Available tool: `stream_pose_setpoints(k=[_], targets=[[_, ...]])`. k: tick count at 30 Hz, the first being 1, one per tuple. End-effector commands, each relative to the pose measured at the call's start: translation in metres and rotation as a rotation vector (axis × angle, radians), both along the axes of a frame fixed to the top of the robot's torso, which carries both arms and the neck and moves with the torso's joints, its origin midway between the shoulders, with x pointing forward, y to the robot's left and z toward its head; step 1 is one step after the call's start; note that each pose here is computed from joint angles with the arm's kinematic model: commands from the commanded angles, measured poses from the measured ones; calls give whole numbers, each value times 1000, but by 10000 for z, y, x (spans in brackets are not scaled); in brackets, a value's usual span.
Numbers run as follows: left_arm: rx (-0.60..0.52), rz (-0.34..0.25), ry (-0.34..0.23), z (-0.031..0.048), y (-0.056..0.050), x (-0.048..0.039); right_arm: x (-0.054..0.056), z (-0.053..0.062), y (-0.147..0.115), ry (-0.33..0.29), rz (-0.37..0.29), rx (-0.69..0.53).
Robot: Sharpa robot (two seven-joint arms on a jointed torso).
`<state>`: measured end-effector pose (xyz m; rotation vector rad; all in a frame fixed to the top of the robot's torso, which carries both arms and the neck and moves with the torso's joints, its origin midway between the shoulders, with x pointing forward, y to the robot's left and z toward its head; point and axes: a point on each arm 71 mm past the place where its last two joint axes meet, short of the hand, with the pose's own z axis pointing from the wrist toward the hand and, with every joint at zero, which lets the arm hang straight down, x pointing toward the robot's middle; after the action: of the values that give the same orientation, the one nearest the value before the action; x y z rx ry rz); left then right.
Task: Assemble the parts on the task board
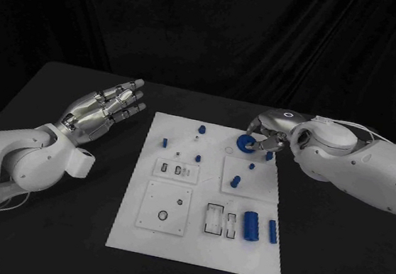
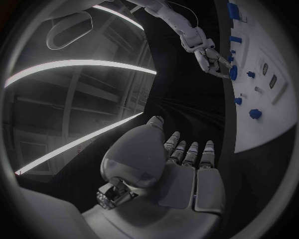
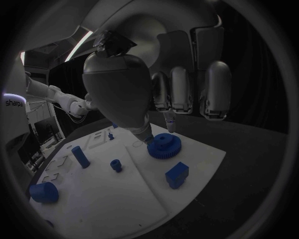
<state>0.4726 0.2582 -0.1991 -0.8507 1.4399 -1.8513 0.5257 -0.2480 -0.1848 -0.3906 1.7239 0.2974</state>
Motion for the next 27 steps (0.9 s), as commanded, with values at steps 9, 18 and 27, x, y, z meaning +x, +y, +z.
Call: stream_pose_setpoints(k=[9, 18, 27], targets=[[-28, -16, -19, 17, -14, -14, 13, -123, -46, 58, -56, -46], [-28, -21, -14, 12, -18, -14, 7, -140, -35, 59, -43, -41], [-28, -24, -12, 9, -17, -14, -40, -94, 28, 18, -1, 0]])
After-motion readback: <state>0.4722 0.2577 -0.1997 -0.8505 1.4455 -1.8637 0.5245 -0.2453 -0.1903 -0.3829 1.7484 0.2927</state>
